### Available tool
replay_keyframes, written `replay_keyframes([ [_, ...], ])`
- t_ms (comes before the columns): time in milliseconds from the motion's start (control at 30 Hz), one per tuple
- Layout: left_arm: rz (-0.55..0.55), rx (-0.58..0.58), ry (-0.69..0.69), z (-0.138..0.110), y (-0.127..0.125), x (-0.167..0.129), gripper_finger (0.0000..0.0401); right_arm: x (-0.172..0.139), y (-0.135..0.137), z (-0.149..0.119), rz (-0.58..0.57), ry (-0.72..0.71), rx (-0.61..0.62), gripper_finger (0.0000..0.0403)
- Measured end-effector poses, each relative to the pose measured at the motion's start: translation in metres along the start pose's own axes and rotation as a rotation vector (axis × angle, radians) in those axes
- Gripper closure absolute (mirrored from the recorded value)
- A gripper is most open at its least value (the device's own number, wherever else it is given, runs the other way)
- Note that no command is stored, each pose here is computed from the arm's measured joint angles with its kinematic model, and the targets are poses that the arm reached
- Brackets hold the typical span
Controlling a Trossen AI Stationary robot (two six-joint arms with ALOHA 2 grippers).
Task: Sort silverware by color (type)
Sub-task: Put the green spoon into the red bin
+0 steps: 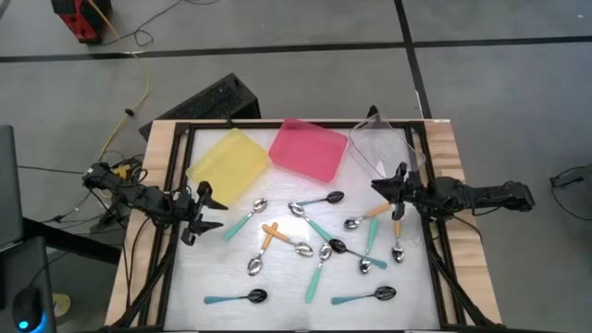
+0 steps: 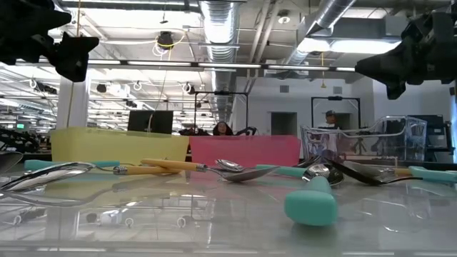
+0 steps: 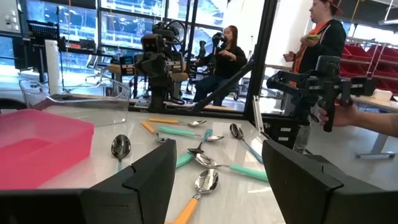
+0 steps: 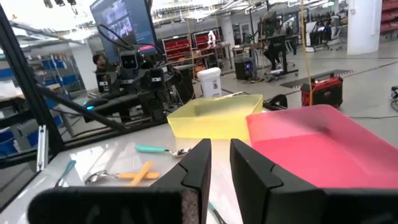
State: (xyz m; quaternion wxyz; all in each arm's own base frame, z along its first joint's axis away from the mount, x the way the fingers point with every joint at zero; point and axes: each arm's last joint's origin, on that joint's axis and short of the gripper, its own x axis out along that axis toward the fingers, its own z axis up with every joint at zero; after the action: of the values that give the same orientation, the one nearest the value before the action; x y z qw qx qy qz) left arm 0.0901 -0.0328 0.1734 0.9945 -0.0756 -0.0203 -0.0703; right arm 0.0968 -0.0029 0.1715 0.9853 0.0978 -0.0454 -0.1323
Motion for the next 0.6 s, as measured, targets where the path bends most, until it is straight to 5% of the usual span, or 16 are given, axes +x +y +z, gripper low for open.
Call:
replay_keyframes([
  [200,0.055,-0.001,-0.029,0.0024,0.0014,-0.0001,0.0175,0.0,0.0005,0.0027,0.006,-0.026,0.054,0.0316],
  [367,0.131,-0.096,-0.084,0.0067,0.0034,-0.0005,0.0175,0.0,0.0005,0.0027,0.008,-0.026,0.174,0.0316],
  [600,0.238,-0.193,-0.13,0.0087,0.0065,-0.0013,0.0175,-0.0001,0.0009,0.0031,0.013,-0.029,0.189,0.0316],
])
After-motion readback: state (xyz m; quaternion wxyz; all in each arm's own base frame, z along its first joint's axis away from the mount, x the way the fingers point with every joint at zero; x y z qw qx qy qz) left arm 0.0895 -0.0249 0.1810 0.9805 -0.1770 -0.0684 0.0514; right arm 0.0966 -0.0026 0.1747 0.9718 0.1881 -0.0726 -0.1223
